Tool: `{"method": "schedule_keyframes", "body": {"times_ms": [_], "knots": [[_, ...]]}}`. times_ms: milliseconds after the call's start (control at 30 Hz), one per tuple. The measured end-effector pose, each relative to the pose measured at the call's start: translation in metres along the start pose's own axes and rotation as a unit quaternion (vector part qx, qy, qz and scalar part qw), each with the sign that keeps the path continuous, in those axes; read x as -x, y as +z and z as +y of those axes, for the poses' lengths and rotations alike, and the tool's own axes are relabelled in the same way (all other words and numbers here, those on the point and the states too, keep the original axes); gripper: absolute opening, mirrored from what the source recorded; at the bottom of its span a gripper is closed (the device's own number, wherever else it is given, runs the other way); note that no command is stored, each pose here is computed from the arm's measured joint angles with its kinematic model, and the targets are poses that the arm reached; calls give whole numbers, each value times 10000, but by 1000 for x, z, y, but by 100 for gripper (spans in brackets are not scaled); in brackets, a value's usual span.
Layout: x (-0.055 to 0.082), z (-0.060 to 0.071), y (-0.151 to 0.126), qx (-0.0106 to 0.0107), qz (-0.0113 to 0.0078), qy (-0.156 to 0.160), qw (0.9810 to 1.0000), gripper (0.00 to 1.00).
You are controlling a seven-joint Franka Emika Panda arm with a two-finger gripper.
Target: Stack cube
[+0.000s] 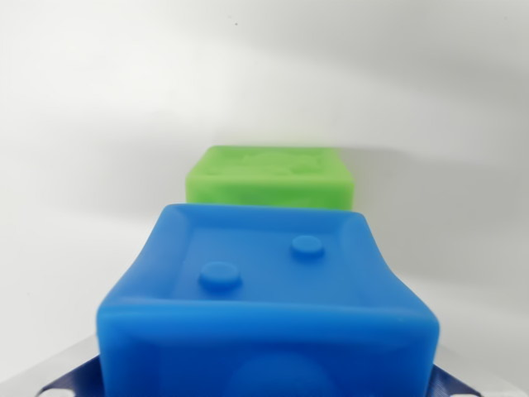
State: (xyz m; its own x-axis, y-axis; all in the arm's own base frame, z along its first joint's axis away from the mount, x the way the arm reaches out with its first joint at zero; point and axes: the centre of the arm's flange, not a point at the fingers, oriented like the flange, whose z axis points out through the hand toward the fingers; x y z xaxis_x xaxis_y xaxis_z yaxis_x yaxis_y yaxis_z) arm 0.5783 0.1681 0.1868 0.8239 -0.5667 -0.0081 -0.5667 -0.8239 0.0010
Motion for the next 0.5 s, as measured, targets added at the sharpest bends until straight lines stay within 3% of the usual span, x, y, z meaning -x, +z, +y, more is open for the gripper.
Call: {"method": "schedule_keyframes", "body": {"times_ms": [500], "knots": [[0,0,16,-3,5,0,10000,0]]}}
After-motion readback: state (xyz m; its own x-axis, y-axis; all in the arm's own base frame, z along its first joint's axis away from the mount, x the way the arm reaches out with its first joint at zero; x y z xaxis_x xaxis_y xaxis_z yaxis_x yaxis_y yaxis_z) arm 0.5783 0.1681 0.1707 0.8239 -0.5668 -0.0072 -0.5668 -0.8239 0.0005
